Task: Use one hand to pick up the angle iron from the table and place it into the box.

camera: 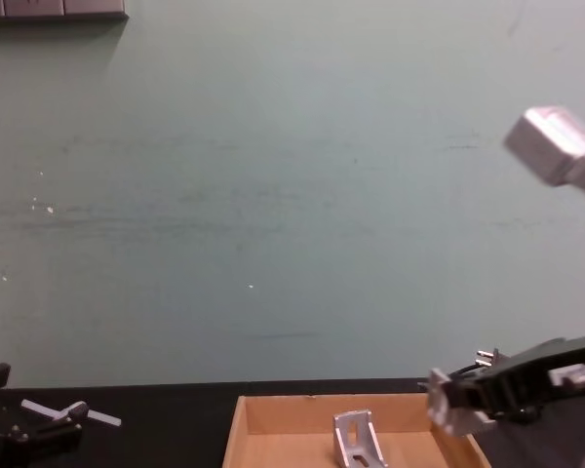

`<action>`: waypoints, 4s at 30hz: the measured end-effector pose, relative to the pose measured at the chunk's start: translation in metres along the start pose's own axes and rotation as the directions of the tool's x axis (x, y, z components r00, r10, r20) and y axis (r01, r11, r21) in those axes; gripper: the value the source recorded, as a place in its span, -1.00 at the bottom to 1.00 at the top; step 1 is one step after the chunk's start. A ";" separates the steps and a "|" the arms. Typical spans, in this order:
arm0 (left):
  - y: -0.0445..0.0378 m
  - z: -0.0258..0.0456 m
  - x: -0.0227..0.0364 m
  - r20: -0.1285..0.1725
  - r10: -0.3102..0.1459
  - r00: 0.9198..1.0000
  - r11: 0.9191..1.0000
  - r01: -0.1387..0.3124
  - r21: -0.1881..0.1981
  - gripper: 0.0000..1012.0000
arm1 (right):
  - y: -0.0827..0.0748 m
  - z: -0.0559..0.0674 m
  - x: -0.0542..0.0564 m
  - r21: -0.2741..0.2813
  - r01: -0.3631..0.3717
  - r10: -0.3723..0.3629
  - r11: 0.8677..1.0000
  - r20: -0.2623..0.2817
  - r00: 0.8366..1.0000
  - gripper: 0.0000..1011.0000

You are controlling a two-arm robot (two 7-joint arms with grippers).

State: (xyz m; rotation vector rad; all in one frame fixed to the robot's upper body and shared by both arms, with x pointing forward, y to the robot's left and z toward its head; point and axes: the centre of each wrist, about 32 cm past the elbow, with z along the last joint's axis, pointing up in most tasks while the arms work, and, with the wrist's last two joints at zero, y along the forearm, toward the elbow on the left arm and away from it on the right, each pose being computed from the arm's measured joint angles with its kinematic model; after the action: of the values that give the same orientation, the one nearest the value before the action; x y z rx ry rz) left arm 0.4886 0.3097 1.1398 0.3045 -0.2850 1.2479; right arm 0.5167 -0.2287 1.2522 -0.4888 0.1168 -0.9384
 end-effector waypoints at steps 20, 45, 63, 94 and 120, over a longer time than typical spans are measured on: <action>0.0000 0.0000 0.0000 0.000 0.000 1.000 1.000 0.000 0.000 0.99 | 0.064 0.005 0.004 -0.042 0.016 -0.016 0.999 0.005 1.000 -0.86; 0.0000 0.0000 0.0000 0.000 0.000 1.000 1.000 0.000 0.000 0.99 | 0.061 0.006 0.005 -0.039 0.016 -0.016 0.999 0.004 1.000 0.09; 0.0000 0.0000 0.0000 0.000 0.000 1.000 1.000 0.000 0.000 0.99 | 0.051 0.004 0.001 -0.034 0.010 -0.010 0.999 0.010 1.000 0.98; 0.0000 0.0000 0.0000 0.000 0.000 1.000 1.000 0.000 0.000 0.98 | -0.042 -0.024 0.010 -0.011 -0.256 0.254 0.967 0.158 0.954 0.98; 0.0000 0.0000 0.0000 0.000 0.000 1.000 1.000 0.000 0.000 0.99 | -0.060 -0.023 -0.011 -0.191 -0.196 0.207 0.962 0.038 0.978 0.98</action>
State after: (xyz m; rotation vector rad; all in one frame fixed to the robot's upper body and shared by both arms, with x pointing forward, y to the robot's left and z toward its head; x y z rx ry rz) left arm 0.4886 0.3096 1.1398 0.3045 -0.2851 1.2479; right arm 0.4584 -0.2578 1.2576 -0.6641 0.2001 -0.7157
